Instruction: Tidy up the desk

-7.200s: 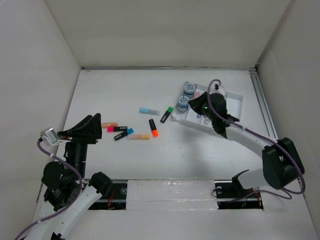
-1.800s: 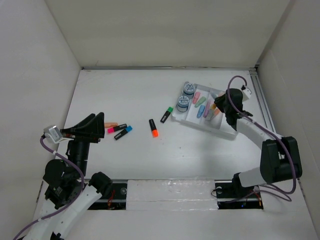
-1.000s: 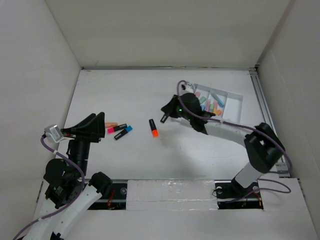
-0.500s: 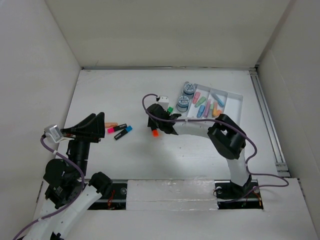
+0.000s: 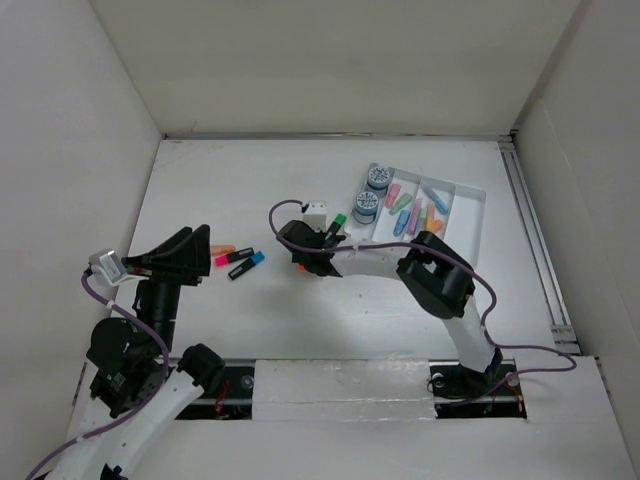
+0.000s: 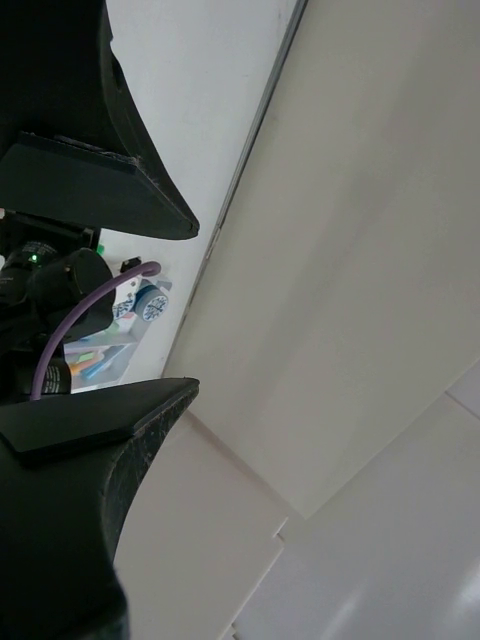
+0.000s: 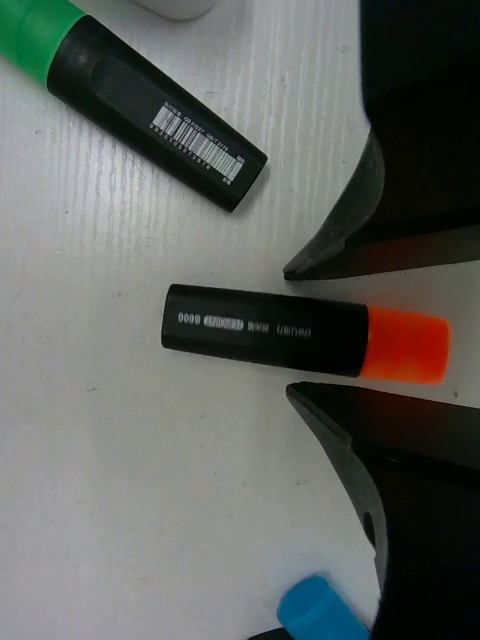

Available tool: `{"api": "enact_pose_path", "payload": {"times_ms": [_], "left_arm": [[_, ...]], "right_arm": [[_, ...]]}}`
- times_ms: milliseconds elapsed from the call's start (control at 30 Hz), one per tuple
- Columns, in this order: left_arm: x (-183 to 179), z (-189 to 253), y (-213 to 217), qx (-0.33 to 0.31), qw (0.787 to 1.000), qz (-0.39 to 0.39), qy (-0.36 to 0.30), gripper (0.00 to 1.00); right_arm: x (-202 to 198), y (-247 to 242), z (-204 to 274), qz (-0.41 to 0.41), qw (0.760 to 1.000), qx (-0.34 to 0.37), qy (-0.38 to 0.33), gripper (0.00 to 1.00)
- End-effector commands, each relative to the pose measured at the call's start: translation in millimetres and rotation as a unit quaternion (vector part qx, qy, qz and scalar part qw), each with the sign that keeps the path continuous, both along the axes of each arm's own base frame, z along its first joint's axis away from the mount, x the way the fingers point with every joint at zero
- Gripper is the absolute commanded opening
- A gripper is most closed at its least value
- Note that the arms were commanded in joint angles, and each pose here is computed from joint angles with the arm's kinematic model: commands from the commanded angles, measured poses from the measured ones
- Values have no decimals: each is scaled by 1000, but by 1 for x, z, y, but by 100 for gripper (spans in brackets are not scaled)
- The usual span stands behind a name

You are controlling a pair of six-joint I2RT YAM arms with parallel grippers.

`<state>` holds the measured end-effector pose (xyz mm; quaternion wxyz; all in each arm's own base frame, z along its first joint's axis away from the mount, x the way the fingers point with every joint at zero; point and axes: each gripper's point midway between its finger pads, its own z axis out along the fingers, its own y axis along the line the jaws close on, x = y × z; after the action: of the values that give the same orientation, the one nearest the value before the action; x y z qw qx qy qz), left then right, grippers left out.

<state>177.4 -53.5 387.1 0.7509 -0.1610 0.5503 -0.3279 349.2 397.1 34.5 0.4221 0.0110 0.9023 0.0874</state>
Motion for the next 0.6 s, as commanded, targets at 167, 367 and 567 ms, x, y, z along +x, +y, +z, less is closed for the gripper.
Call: {"api": "enact_pose_path", "payload": {"times_ms": [167,367,567], "left_arm": [[-1,7,-1,-3,1000,-4,-16,53],[-2,8,0,-6,1000,-3,-19,53],[-5,10,1,-8,1000,-5,-23,53]], "right_arm": [[-6,-7,9,-11,1000,-8,-7,3],[24,-60,108,-72,989,102,-75,0],[57,-210,116,-214,960,167,-65,1]]}}
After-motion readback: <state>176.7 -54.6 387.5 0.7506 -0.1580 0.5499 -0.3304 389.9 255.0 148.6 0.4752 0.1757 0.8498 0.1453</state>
